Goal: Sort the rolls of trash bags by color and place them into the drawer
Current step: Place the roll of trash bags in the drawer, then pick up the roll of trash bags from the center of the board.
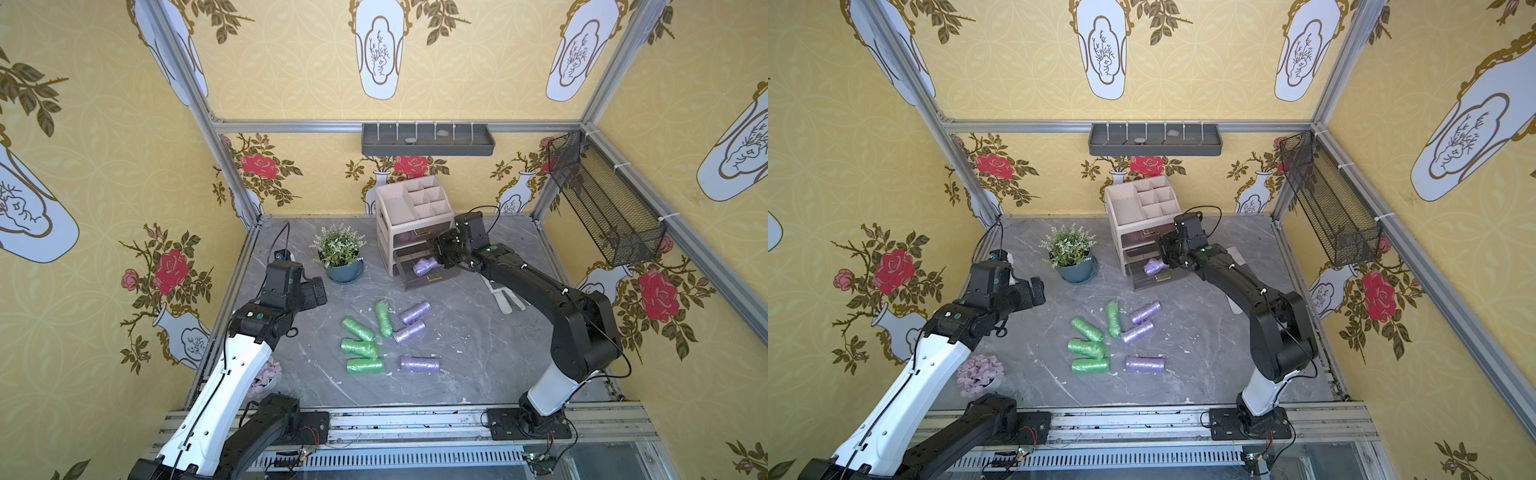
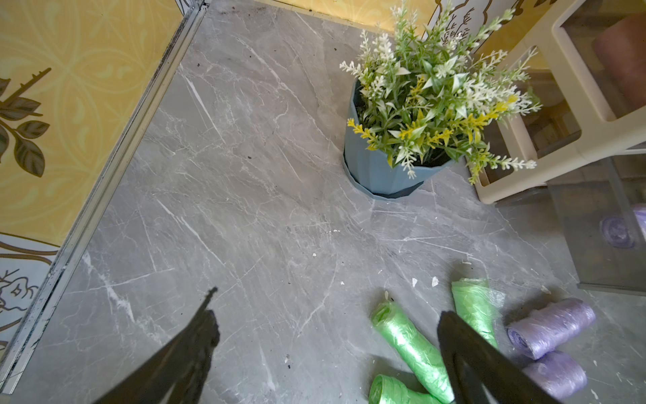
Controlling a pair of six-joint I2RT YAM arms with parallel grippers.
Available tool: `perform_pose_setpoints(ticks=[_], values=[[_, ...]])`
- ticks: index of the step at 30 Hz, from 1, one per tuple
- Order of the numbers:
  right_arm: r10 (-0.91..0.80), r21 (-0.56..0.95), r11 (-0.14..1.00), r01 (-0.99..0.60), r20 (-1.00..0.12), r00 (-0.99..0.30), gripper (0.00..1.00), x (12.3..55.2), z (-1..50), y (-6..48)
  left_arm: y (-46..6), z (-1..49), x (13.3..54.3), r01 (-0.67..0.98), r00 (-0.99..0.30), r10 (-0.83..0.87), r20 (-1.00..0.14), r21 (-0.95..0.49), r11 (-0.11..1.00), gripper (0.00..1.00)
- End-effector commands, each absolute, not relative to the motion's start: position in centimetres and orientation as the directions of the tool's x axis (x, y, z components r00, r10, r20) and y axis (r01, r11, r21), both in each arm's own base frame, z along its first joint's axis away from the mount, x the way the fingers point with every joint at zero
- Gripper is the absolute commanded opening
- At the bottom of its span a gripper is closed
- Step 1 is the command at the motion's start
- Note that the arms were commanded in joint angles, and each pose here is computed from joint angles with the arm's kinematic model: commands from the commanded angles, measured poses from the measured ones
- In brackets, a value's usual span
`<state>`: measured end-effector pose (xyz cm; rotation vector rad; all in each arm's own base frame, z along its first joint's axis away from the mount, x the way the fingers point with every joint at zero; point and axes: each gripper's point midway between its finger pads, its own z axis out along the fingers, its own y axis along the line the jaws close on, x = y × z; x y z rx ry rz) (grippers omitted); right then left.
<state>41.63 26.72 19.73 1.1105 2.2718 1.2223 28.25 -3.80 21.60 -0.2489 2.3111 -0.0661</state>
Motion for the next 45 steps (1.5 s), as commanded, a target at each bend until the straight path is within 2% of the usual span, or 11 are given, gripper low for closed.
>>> perform_pose_setpoints(ticks=[1, 11, 16, 20, 25, 30, 34, 39, 42, 45], values=[[0.772, 0.815, 0.336, 0.472, 0.048, -0.634, 0.35, 41.3, 20.2, 25.9, -3.9, 21.4, 28.4, -0.153, -0.666, -0.199, -0.719, -0.129, 0.980, 1.00], [0.767, 0.805, 0.400, 0.438, -0.033, -0.640, 0.36, 38.1, 23.3, 22.7, -3.8, 21.2, 28.2, -0.157, -0.676, -0.193, -0.712, -0.116, 0.981, 0.99], [0.753, 0.819, 0.425, 0.386, -0.082, -0.653, 0.39, 35.4, 24.5, 19.3, -3.4, 21.7, 27.3, -0.161, -0.684, -0.186, -0.706, -0.102, 0.982, 0.97], [0.779, 0.797, 0.432, 0.421, -0.095, -0.619, 0.40, 32.9, 23.9, 15.6, -3.5, 22.3, 26.3, -0.142, -0.691, -0.181, -0.699, -0.114, 0.983, 0.93], [0.805, 0.772, 0.434, 0.465, -0.101, -0.585, 0.41, 30.3, 22.5, 11.4, -6.9, 22.0, 25.0, -0.014, -0.743, -0.155, -0.651, -0.217, 0.976, 0.79], [0.824, 0.776, 0.402, 0.486, -0.075, -0.562, 0.41, 28.7, 21.5, 8.6, -13.6, 20.3, 22.2, 0.251, -0.794, 0.130, -0.594, -0.124, 0.960, 0.77], [0.829, 0.783, 0.382, 0.491, -0.055, -0.557, 0.42, 28.0, 20.9, 7.1, -19.5, 18.2, 19.0, 0.521, -0.765, 0.411, -0.495, -0.101, 0.848, 0.75], [0.833, 0.783, 0.367, 0.502, -0.036, -0.553, 0.42, 27.4, 19.9, 6.0, -24.9, 16.1, 14.6, 0.795, -0.588, 0.730, -0.348, -0.080, 0.602, 0.73], [0.834, 0.784, 0.356, 0.509, -0.020, -0.552, 0.42, 27.1, 19.3, 5.5, -27.4, 14.4, 12.6, 0.873, -0.487, 0.834, -0.260, -0.109, 0.476, 0.72], [0.836, 0.784, 0.346, 0.515, -0.009, -0.549, 0.42, 27.0, 18.8, 5.0, -29.7, 12.9, 11.4, 0.906, -0.421, 0.879, -0.223, -0.149, 0.396, 0.68]])
